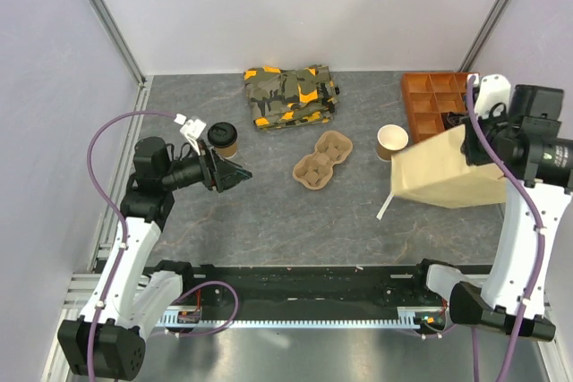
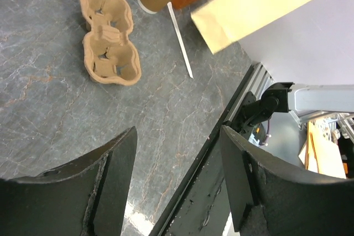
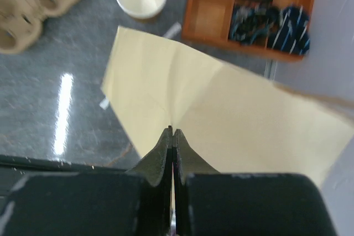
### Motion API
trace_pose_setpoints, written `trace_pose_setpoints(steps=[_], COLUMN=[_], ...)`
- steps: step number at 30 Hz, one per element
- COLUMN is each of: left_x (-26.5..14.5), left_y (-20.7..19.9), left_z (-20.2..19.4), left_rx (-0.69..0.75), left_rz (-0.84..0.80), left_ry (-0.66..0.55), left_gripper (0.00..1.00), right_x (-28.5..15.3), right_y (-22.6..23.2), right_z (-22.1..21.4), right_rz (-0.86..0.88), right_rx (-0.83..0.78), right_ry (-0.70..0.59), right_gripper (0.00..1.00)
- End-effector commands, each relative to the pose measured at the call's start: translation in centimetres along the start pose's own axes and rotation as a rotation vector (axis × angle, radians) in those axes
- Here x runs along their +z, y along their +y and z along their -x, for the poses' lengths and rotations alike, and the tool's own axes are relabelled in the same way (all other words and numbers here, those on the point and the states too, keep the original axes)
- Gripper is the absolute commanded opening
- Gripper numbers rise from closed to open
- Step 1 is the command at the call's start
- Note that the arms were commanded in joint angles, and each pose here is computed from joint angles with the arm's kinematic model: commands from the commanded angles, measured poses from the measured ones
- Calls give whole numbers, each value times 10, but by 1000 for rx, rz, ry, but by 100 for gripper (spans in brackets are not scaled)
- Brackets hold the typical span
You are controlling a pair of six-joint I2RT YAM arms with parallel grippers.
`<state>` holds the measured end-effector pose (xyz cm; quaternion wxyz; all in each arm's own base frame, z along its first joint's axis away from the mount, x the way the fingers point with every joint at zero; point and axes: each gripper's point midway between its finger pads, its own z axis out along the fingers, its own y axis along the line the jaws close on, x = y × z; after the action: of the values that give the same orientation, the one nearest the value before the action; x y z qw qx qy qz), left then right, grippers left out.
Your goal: Pack the takeout coffee
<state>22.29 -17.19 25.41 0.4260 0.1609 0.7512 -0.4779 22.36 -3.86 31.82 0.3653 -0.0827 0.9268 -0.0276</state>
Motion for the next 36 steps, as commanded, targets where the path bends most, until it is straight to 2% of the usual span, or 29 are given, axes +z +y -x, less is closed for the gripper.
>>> trace_pose_setpoints(steps=[1, 5, 14, 17, 22, 25, 28, 29, 30, 31, 36], left_x=[-2, -4, -24, -34, -42, -49, -54, -56, -57, -59, -67], left_y=[-14, -16, -7, -3, 5, 12, 16, 16, 18, 21, 29], left_z=[26, 32, 61, 75, 82, 91, 97, 99, 100, 103, 110], left_rx=[31, 18, -35, -33, -65, -89, -125, -133, -150, -157, -151], left_rz=[-6, 12, 156, 205, 270, 306, 315, 311, 313, 321, 340], left_ry=[-54, -62, -140, -188, -197, -228, -248, -252, -256, -263, -266], left_gripper=[68, 68, 68, 68, 68, 68, 68, 68, 68, 68, 68], right_x=[-56, -80, -88, -86, -81, -82, -89, -96, -94, -101, -95], right_y=[28, 53, 103, 131, 191, 226, 266, 293, 298, 323, 370], right_z=[33, 63, 129, 145, 145, 140, 128, 115, 114, 99, 62], right_rz=[97, 238, 581, 659, 804, 844, 869, 926, 884, 935, 898], right_rx=[-36, -93, -176, -226, -349, -477, -670, -752, -826, -912, -1288], right_ry=[-192, -330, -516, -544, -518, -524, -546, -542, -564, -559, -601], right_gripper=[0, 0, 0, 0, 0, 0, 0, 0, 0, 0, 0])
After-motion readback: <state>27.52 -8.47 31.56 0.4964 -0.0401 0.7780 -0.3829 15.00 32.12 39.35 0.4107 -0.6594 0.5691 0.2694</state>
